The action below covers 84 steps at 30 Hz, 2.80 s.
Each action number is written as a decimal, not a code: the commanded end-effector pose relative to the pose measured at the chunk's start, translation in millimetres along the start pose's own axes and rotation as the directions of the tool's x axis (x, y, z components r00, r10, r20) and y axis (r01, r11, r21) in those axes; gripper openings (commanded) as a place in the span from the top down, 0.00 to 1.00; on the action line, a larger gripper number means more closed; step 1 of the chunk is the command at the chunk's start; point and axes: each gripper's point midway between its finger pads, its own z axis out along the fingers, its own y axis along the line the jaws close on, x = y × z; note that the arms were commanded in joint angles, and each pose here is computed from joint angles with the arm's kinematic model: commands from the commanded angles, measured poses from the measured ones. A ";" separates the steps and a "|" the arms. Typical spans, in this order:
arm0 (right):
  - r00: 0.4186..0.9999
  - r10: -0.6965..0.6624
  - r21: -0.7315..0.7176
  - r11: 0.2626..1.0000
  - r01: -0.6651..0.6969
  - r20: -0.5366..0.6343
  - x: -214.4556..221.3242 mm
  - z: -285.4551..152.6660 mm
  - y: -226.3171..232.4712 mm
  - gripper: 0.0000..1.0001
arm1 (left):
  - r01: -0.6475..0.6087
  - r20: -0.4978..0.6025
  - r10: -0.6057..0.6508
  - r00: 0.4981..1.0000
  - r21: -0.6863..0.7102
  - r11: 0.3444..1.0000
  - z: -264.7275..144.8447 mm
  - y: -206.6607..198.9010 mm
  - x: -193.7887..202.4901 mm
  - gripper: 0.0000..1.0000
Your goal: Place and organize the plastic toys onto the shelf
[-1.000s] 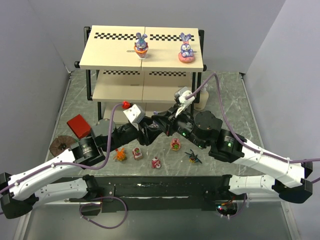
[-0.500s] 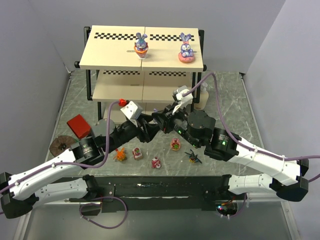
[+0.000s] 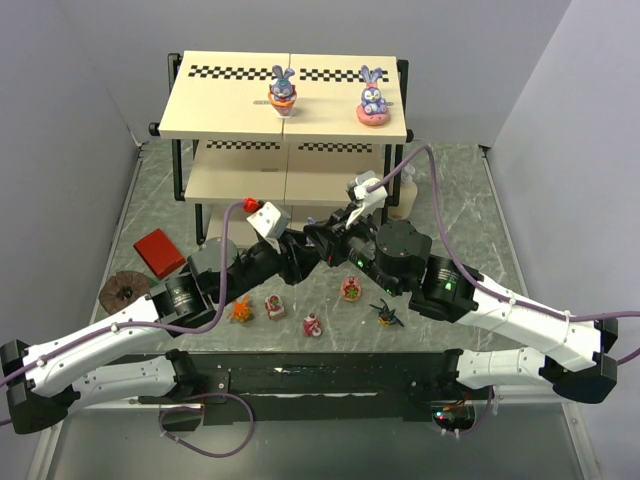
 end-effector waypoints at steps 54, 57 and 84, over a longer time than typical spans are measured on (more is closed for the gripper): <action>0.998 0.059 0.218 0.974 -0.059 0.008 38.8 -59.3 -78.5 0.05 | -0.062 0.137 0.253 0.958 -0.760 0.647 -64.5 234.7 -268.8 0.99; 0.999 0.050 0.220 0.975 -0.046 -0.013 40.9 -57.2 -77.2 0.05 | -0.084 0.101 0.239 0.966 -0.750 0.656 -58.3 245.6 -258.0 0.99; 0.995 0.060 0.236 0.971 -0.041 -0.076 58.0 -46.2 -75.8 0.05 | -0.103 0.020 0.183 0.983 -0.762 0.640 -37.7 283.8 -216.1 0.96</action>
